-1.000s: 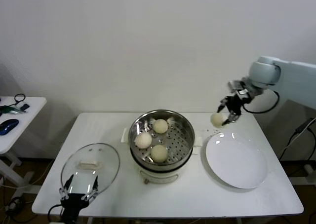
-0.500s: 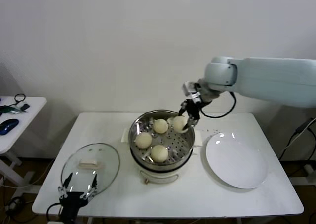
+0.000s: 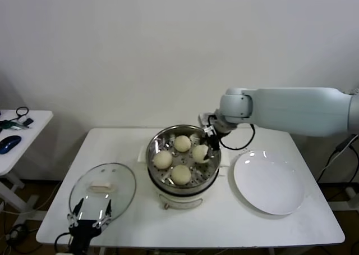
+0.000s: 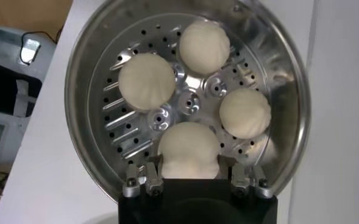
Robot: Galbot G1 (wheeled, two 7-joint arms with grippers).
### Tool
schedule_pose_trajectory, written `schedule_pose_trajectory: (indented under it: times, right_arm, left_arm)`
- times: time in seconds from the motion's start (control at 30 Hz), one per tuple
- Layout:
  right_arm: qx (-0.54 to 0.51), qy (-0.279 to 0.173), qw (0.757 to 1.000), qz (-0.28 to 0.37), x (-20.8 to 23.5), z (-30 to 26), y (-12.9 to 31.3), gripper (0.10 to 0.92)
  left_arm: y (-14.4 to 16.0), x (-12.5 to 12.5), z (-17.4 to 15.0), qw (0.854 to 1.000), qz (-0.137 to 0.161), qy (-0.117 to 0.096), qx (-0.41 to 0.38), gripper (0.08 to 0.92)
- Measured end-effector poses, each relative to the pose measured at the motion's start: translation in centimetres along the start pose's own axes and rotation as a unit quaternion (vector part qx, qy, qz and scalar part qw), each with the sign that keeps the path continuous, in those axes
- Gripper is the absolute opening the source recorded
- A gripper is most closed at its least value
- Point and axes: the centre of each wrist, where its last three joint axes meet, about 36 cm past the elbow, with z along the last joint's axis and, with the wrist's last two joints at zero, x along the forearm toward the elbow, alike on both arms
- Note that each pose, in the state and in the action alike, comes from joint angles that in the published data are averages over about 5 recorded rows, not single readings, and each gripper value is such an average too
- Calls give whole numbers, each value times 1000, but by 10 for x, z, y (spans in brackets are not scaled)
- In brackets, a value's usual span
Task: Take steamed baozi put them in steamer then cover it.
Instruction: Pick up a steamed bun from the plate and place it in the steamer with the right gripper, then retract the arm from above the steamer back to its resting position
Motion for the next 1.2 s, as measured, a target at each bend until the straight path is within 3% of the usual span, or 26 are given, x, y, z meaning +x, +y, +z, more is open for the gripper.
schedule_pose_trajectory:
  times: [0.37,0.63,0.73,1.0,1.2]
  right_arm:
    - [4,7,1000,5,-26,-2,3,647]
    - [7,-2,1000,5,-27,-2,1,808]
    - [8,-12,1000,6,-19,-1,-2,821]
    - [-32,-72,996,45,27,13,-12,823]
    - [-105,-147,972,153,49,36,-11,823]
  left_arm:
    - [1,-1,0,1000,-2,0,0,823]
    - [2,-1,-1,1000,-3,1,0,823]
    - [3,0,-2,1000,-4,3,0,823]
    - [4,-1,-3,1000,-5,5,1,823]
    - [4,-3,-5,1000,-9,8,3,823]
